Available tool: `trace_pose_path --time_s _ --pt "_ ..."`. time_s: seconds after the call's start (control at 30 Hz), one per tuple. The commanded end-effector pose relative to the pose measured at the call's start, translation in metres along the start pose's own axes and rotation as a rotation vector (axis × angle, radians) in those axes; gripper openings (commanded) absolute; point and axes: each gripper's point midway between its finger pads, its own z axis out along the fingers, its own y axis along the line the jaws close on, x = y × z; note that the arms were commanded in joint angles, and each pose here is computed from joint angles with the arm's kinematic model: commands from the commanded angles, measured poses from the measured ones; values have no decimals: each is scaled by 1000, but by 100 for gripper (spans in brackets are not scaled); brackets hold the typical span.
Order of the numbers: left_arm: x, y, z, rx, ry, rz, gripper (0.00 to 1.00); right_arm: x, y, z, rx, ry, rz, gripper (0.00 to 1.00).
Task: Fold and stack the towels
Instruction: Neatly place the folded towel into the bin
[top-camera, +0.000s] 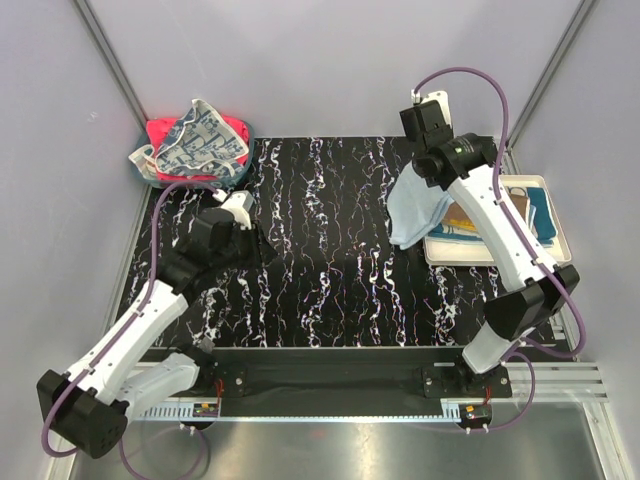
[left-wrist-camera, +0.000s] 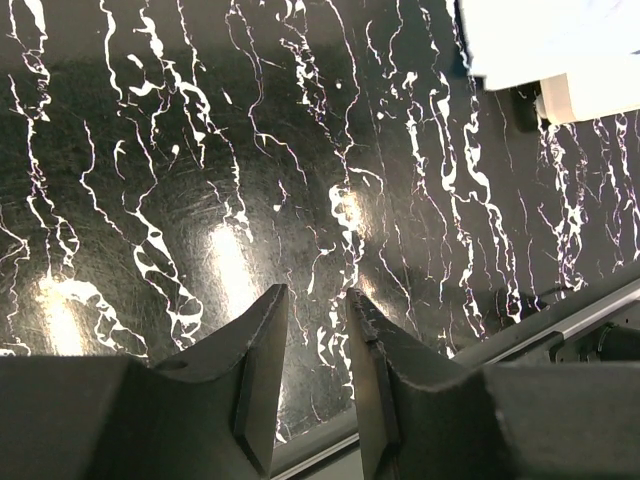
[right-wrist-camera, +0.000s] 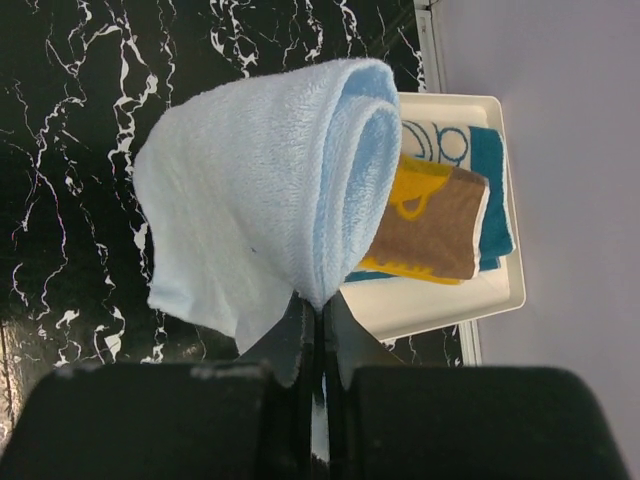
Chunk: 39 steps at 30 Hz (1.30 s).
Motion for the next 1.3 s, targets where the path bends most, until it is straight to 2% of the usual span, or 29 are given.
trace_pose_path --time_s 0.0,0.47,0.8,1.03,1.27 --pt "-12 -11 -2 47 -21 15 35 -28 -16 -9 32 -67 2 0" --pt "-6 -9 3 52 4 3 34 -60 -31 -27 37 -120 -7 0" --pt "-4 -9 6 53 15 0 34 -76 -62 -41 68 -161 43 0" --pt "0 -8 9 58 29 -1 34 -61 -92 -12 73 -102 123 0" --pt "5 -8 12 65 48 -8 34 -8 -129 58 95 44 270 0"
